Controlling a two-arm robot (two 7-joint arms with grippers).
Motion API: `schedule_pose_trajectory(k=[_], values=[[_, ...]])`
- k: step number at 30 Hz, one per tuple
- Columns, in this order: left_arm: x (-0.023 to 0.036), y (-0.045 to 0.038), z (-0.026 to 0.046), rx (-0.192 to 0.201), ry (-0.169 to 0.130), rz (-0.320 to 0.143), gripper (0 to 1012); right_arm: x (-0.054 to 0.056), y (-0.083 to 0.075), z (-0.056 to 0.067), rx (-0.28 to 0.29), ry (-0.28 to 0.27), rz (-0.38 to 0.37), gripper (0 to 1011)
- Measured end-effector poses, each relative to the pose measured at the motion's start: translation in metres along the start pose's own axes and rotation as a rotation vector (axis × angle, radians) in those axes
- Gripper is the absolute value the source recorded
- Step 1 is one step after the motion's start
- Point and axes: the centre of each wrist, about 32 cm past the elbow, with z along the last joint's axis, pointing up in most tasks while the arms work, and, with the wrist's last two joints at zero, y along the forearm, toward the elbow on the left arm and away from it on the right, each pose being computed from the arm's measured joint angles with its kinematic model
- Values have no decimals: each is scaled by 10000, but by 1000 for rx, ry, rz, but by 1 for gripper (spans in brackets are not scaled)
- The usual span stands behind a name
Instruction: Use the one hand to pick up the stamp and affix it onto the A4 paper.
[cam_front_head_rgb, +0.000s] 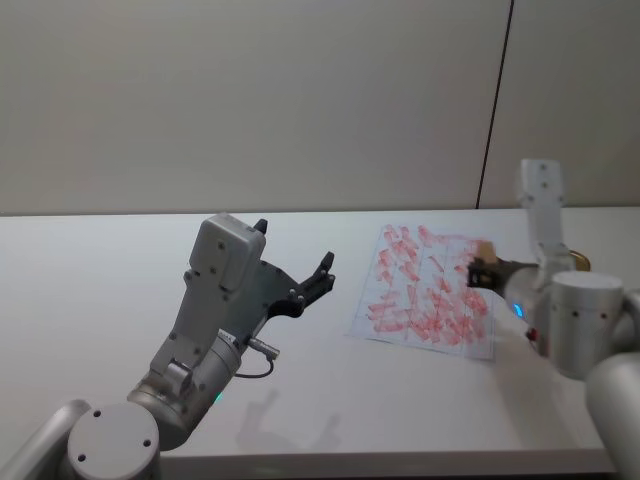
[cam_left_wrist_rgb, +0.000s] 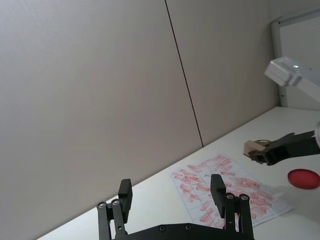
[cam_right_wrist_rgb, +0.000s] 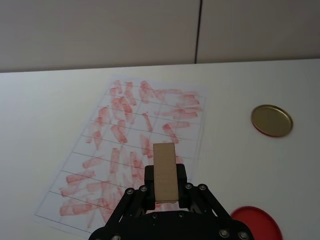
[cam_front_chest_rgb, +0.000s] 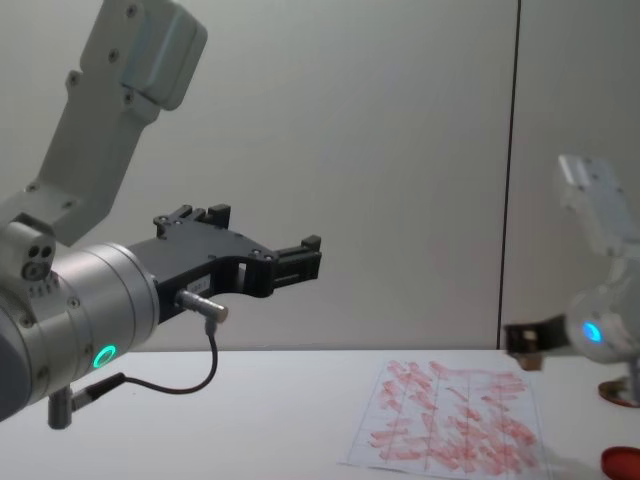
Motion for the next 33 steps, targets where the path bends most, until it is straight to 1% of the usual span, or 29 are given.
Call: schedule_pose_trajectory(k=[3,4,5,6,15,16,19,25,33], values=[[0,0,0,0,0,0,993,80,-34,-54,-9,6,-18,221],[0,0,0,0,0,0,993,126,-52,-89,-18,9,-29,221],[0,0,0,0,0,0,993,147,-60,-118,-24,11,-33,220],[0,0,0,0,0,0,993,200,-79,-144,-31,14,-45,220],[0,0,0,0,0,0,993,429,-128,-326,-77,29,-96,220],[0,0,0,0,0,0,993,429,-128,-326,-77,29,-96,220],[0,0,0,0,0,0,993,508,-120,-384,-96,33,-114,221],[0,0,0,0,0,0,993,610,-76,-456,-126,40,-136,220],[0,0,0,0,0,0,993,696,17,-497,-148,49,-142,220]])
